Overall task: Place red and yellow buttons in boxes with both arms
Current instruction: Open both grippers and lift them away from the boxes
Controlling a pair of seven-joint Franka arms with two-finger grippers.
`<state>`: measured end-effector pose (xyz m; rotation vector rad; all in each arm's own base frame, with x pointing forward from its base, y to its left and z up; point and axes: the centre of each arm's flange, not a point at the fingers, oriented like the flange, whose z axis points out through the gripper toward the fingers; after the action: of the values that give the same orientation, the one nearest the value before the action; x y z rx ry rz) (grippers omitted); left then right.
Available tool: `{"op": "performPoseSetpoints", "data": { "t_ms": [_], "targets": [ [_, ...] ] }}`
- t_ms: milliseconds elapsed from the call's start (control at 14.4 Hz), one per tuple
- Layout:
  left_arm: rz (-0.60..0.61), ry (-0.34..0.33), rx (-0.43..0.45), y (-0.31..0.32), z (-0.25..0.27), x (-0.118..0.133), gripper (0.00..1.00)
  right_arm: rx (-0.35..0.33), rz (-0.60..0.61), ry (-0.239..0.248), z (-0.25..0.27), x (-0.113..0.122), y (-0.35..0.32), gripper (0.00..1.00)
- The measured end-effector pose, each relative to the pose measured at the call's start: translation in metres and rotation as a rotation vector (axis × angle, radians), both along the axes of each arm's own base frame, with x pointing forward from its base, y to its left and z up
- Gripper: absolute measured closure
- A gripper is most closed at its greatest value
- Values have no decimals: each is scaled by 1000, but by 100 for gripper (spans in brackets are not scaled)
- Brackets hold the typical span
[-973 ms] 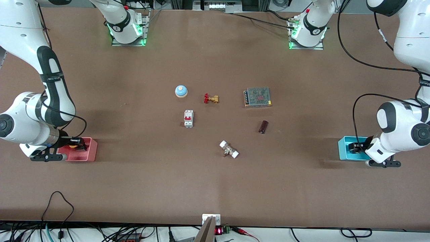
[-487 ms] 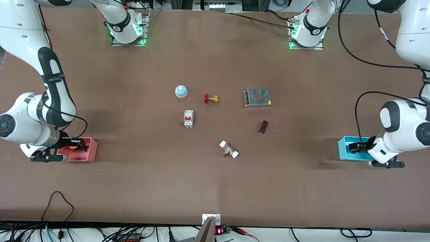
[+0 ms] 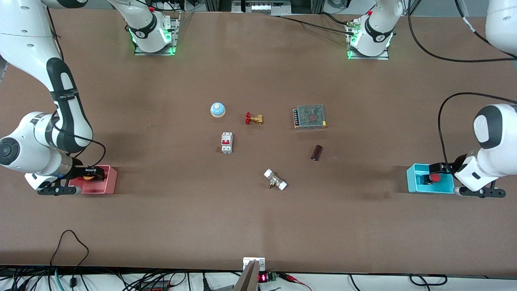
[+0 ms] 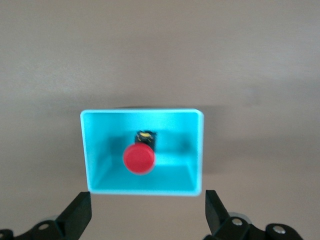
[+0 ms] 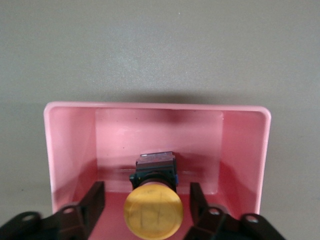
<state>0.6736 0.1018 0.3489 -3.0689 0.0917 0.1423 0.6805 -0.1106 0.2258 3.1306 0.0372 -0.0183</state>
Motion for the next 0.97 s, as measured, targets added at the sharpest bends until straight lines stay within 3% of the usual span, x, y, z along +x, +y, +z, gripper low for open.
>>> {"op": "performPoseSetpoints", "data": {
  "t_ms": [139, 417, 556, 695, 973],
  "targets": [
    [-35, 44, 14, -33, 46, -7, 0, 0, 0, -1, 0, 0, 0, 3],
    [-82, 89, 26, -96, 139, -19, 0, -2, 3, -14, 5, 2, 0, 0],
    [-25, 93, -50, -107, 169, -23, 0, -3, 5, -29, 21, 4, 0, 0],
    [17, 99, -98, -100, 191, -26, 0, 5, 10, -14, 52, 2, 3, 0],
    [29, 84, -92, -92, 223, -31, 0, 19, 29, -20, 143, -8, 18, 0]
  ]
}}
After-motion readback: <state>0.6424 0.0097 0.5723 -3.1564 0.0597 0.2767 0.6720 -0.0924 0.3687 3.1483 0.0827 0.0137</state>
